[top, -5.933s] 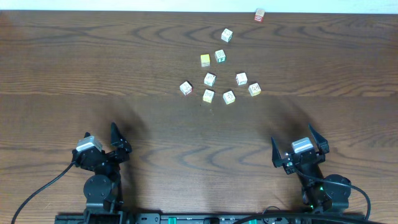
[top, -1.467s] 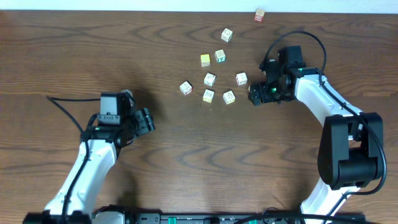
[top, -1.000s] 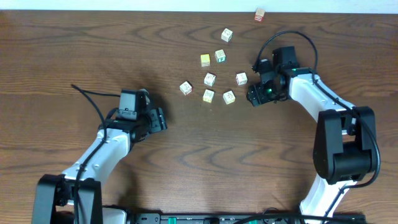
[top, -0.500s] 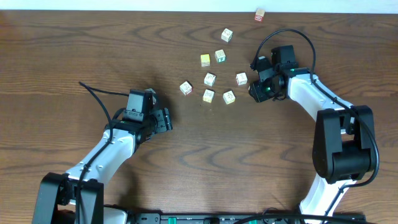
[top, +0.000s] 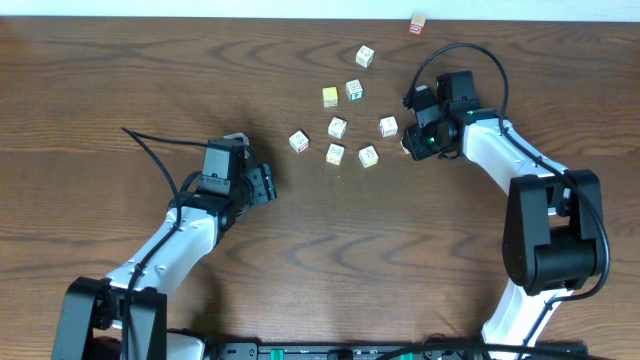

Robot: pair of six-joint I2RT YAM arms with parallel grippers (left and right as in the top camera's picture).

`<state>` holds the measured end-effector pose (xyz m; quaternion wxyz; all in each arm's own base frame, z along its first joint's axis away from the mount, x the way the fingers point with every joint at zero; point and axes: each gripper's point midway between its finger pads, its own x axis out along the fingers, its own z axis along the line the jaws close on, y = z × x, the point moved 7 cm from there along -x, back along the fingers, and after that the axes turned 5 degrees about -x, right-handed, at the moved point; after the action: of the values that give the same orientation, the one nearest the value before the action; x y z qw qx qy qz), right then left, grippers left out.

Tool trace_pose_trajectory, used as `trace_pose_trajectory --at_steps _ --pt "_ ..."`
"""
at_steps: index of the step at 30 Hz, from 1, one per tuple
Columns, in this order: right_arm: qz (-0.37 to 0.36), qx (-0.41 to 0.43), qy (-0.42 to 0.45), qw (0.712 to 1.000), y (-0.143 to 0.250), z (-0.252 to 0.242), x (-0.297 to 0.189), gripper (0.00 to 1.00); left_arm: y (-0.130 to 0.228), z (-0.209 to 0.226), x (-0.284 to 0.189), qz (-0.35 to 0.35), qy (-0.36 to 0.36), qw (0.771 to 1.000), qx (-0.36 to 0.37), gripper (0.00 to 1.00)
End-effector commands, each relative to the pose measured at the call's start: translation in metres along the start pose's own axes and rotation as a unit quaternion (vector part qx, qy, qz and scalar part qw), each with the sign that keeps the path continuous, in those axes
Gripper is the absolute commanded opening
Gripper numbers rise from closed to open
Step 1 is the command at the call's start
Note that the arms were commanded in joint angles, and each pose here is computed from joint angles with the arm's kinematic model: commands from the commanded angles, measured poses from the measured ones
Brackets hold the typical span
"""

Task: Lift 3 blocks
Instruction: 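Grasp the blue X block with the right gripper and pull it back, then grasp the white bird-drawing block with the left gripper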

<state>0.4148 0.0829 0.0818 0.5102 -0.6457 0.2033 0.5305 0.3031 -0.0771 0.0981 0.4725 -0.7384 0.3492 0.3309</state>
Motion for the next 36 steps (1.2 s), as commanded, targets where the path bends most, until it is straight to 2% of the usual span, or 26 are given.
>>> trace_pose_trajectory --at_steps 1,7,15,19,23,29,31,36 --pt "-0.001 0.016 0.0 1.0 -0.004 0.001 0.001 0.18 -0.02 -0.021 0.0 -0.024 0.012 0.999 0.039 0.73" --pt "0.031 0.054 -0.01 0.998 0.007 0.005 0.001 0.01 -0.043 -0.05 0.019 -0.029 0.013 0.997 0.067 0.73" --pt "0.118 0.081 -0.043 0.989 0.034 0.026 -0.009 0.01 -0.062 -0.073 0.059 -0.004 0.018 0.997 0.075 0.73" --pt "0.137 0.093 -0.099 0.981 0.037 0.053 -0.022 0.01 -0.066 -0.086 0.063 -0.014 0.029 0.994 0.101 0.73" --pt "0.174 0.109 -0.112 0.972 0.044 0.074 -0.034 0.01 -0.066 -0.09 0.064 -0.021 0.026 0.993 0.116 0.73" --pt "0.239 0.133 -0.075 0.959 0.062 0.101 -0.033 0.01 -0.067 -0.087 0.068 -0.026 0.014 0.998 0.051 0.73" --pt "0.256 0.145 -0.07 0.953 0.07 0.11 -0.031 0.01 -0.065 -0.088 0.071 -0.025 0.014 0.998 0.052 0.73" --pt "0.29 0.167 -0.06 0.94 0.087 0.131 -0.026 0.01 -0.053 -0.088 0.082 -0.001 0.02 0.99 0.143 0.73"
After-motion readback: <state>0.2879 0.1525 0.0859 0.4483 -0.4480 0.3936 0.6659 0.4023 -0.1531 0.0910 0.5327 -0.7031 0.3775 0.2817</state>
